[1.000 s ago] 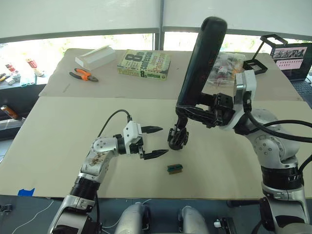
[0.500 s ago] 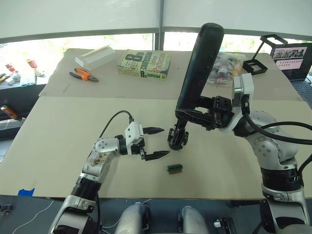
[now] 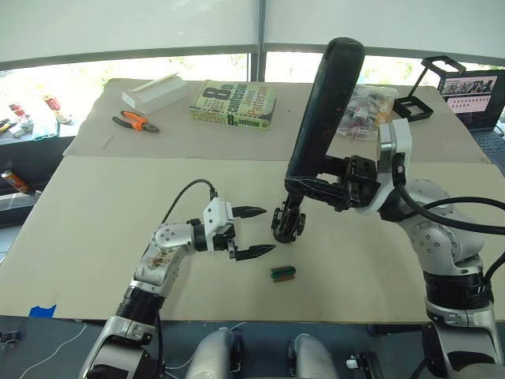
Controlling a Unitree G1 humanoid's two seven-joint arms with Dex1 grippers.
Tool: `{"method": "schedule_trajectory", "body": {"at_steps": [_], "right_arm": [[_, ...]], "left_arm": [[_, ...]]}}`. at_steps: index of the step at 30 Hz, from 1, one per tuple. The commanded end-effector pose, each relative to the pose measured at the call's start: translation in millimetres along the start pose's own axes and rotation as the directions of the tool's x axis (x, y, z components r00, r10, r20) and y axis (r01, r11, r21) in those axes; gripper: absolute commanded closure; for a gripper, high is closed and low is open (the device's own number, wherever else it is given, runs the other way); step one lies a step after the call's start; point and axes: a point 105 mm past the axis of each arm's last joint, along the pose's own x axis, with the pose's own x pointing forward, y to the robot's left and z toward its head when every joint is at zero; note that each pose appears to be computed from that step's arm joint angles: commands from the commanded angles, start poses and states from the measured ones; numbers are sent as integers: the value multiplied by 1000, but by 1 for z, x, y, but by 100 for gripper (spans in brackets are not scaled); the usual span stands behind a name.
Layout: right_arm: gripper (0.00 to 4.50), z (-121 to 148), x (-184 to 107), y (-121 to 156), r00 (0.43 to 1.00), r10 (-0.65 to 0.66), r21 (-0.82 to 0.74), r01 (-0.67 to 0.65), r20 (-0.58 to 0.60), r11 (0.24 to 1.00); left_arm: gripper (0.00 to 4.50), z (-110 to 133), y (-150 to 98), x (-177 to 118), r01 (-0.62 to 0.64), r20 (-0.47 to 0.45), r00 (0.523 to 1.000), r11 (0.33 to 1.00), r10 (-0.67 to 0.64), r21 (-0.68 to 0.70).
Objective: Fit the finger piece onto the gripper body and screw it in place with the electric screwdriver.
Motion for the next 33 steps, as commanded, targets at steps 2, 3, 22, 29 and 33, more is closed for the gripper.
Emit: {"method": "schedule_trajectory", "body": {"at_steps": [2,3,22,29,33], "right_arm": [[258,16,-4,5,1000,17,-48,-15,25,999],[258,16,-4,5,1000,17,-48,-16,24,999],[258,13,-2,3,1000,0,-58,1,30,998],[258,12,-2,0,999,-14,-72,16,29,997],[258,12,-1,0,999,-13,-77,15,30,997]], "left_arm": [[0,3,-2,2,10,16,1000,1000,-10,8],[0,3,-2,2,11,16,1000,1000,-11,8],[0,-2,-4,2,16,17,1000,1000,-16,-1],[0,0,-6,3,19,20,1000,1000,-19,-1],[0,2,-6,4,22,22,1000,1000,-22,1]]}}
